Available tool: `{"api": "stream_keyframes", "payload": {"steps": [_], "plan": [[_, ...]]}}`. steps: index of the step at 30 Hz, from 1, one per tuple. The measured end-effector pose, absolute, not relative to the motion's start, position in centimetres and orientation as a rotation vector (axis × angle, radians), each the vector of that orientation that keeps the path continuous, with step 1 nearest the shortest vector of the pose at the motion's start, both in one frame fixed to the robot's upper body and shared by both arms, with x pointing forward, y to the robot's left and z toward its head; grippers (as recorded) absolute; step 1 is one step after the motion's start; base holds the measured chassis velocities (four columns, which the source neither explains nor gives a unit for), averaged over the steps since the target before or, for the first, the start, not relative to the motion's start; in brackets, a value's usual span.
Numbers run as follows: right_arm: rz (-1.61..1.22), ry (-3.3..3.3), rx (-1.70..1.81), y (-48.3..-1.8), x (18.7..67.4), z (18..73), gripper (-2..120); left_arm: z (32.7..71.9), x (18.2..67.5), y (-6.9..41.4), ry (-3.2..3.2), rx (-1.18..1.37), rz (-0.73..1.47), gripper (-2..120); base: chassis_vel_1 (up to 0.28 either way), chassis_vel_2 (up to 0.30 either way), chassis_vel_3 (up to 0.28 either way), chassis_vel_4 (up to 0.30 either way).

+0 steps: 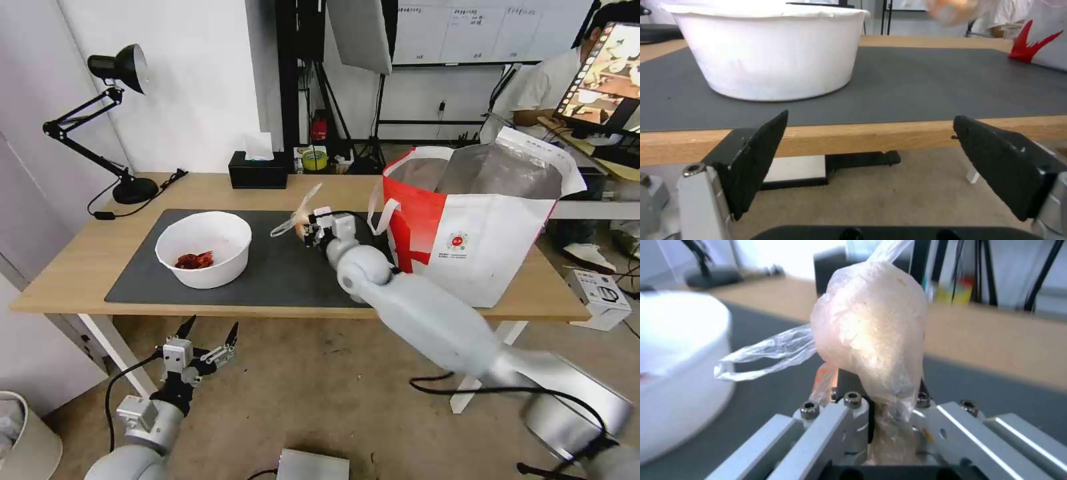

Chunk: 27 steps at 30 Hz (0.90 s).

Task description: Pick up the trash from the table and place it into the takeout bag.

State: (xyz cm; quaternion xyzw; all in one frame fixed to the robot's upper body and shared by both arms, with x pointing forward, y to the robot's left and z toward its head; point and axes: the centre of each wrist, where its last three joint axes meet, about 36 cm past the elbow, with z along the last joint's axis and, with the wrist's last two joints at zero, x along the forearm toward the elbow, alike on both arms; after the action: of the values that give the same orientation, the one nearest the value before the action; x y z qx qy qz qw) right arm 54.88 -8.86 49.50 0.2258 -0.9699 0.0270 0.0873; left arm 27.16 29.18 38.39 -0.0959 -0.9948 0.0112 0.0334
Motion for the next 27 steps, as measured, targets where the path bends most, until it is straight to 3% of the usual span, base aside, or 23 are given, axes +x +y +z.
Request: {"api": "stream_keyframes", "payload": {"steps": [14,27], "plan": [[0.049,-3.369,0.762,-17.9,48.6,52.9,4,38.6,26.3,28.1,-3.064,-0.287,0.036,100,0.000,0.000,0.000,0.000],[0.147,-3.487,0.449,-27.6,45.9,59.2,4,38.7,26.9,26.8,-3.061,-0.332,0.044,100,0.000,0.000,0.000,0.000]]}}
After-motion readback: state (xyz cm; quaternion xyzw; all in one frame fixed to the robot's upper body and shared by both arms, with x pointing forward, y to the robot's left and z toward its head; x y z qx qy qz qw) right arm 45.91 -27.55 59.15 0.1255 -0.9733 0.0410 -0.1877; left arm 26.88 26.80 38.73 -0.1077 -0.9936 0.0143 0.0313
